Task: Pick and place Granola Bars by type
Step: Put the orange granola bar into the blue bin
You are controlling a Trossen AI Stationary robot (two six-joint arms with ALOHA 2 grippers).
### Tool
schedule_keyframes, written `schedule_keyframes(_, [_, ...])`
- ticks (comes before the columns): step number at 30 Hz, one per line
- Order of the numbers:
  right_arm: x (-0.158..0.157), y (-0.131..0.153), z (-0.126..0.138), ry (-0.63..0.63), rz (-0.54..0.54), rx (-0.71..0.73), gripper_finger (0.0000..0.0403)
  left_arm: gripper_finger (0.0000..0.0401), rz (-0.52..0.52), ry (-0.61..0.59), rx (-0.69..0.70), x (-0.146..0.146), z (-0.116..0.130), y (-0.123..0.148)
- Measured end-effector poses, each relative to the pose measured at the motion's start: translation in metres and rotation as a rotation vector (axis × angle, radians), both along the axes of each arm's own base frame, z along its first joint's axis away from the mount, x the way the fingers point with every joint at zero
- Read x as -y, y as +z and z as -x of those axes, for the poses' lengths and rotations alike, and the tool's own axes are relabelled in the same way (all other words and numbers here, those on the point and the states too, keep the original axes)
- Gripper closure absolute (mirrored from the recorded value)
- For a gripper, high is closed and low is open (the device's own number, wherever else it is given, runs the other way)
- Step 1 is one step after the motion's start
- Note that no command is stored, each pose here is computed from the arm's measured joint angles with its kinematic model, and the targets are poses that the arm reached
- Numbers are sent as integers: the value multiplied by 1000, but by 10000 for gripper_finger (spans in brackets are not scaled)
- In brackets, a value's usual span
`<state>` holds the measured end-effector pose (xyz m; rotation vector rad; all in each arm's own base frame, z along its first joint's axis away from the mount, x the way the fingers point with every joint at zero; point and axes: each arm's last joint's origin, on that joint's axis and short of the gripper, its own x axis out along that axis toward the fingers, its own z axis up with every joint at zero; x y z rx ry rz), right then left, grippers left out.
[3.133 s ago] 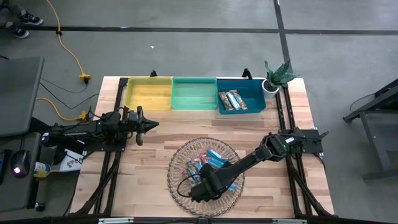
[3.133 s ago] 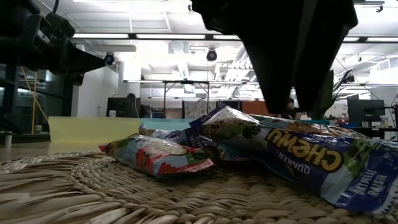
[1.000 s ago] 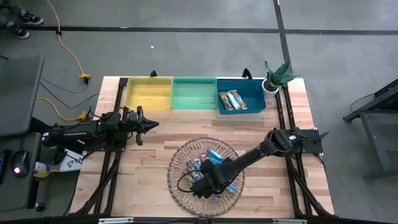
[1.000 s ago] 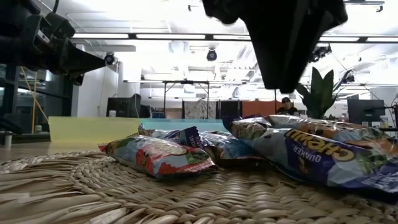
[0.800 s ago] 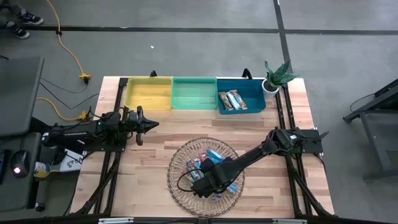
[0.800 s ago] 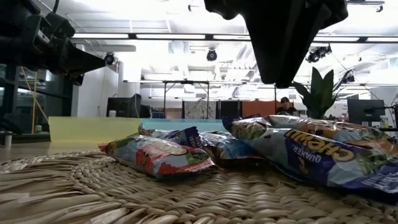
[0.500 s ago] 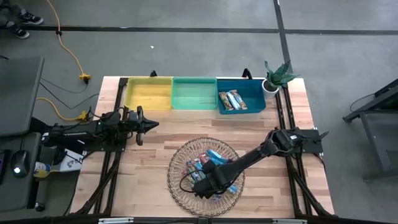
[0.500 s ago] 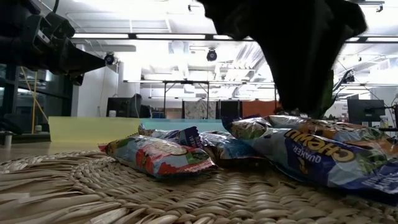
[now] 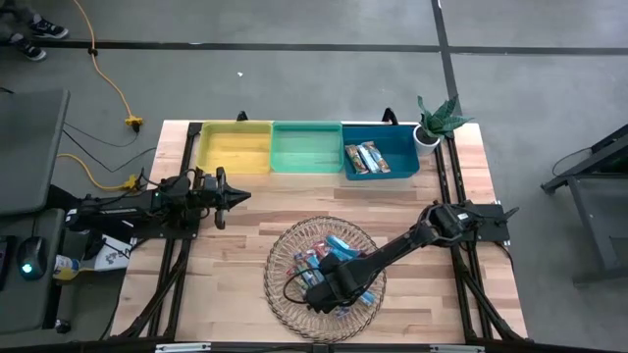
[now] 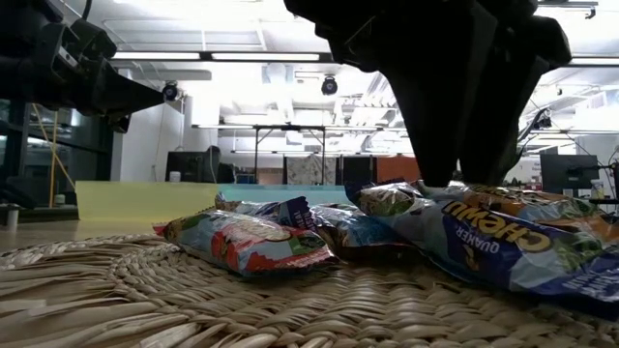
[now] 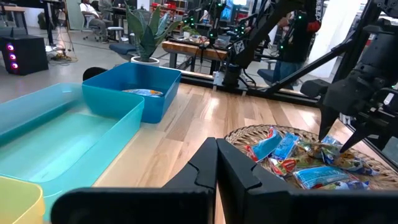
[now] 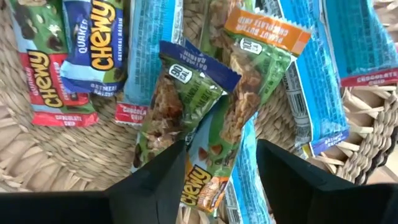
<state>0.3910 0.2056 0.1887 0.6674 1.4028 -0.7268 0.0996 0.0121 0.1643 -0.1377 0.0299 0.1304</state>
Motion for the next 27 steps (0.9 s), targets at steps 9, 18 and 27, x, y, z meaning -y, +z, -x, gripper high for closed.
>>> schedule_keyframes(9, [1, 0, 0, 8, 31, 15, 221, 401, 0, 0, 0, 0, 0, 0])
schedule_keyframes(18, [3, -10, 4, 0, 32, -24, 221, 401, 0, 0, 0, 0, 0, 0])
schedule_keyframes(27, [2, -20, 4, -9, -10, -28, 222, 401, 0, 0, 0, 0, 0, 0])
